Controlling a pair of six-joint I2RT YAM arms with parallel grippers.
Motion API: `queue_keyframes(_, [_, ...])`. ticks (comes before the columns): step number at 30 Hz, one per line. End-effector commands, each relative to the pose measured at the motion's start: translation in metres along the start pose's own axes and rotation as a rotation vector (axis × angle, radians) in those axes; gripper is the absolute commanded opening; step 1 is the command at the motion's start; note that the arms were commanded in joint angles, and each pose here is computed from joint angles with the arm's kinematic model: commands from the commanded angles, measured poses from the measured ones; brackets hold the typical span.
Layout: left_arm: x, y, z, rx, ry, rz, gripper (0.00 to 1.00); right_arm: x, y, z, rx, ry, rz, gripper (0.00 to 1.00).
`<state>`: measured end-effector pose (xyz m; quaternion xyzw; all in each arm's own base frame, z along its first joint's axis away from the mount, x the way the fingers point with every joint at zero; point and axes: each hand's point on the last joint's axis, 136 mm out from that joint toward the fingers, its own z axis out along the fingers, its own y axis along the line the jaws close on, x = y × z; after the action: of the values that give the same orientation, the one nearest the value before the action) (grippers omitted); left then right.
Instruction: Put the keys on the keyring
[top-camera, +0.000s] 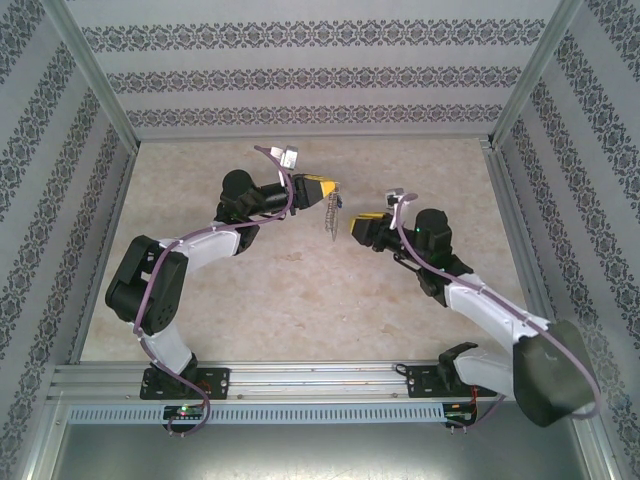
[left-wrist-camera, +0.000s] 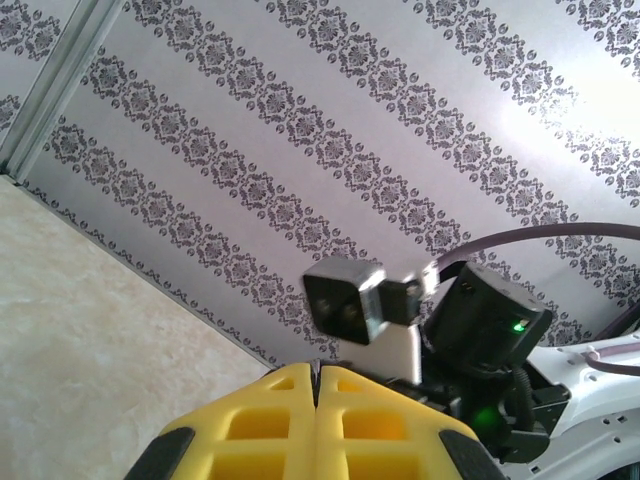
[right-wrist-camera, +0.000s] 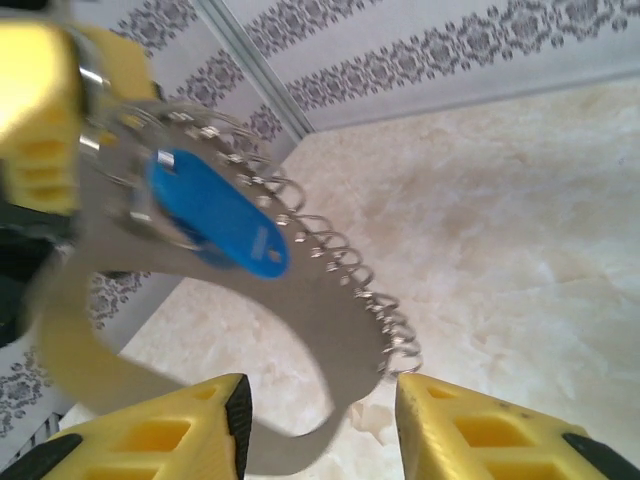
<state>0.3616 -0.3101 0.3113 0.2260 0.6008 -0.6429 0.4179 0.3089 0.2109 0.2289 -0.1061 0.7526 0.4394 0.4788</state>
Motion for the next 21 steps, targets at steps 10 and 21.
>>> queue_keyframes(10, [-0.014, -0.024, -0.001, 0.036, -0.048, 0.078, 0.0, -0.058, 0.019, -0.014, 0.051, -0.185, -0.024, 0.22])
queue_keyframes(21, [-0.014, -0.026, 0.0, 0.032, -0.057, 0.078, 0.0, -0.07, 0.039, 0.015, -0.003, -0.205, -0.03, 0.13])
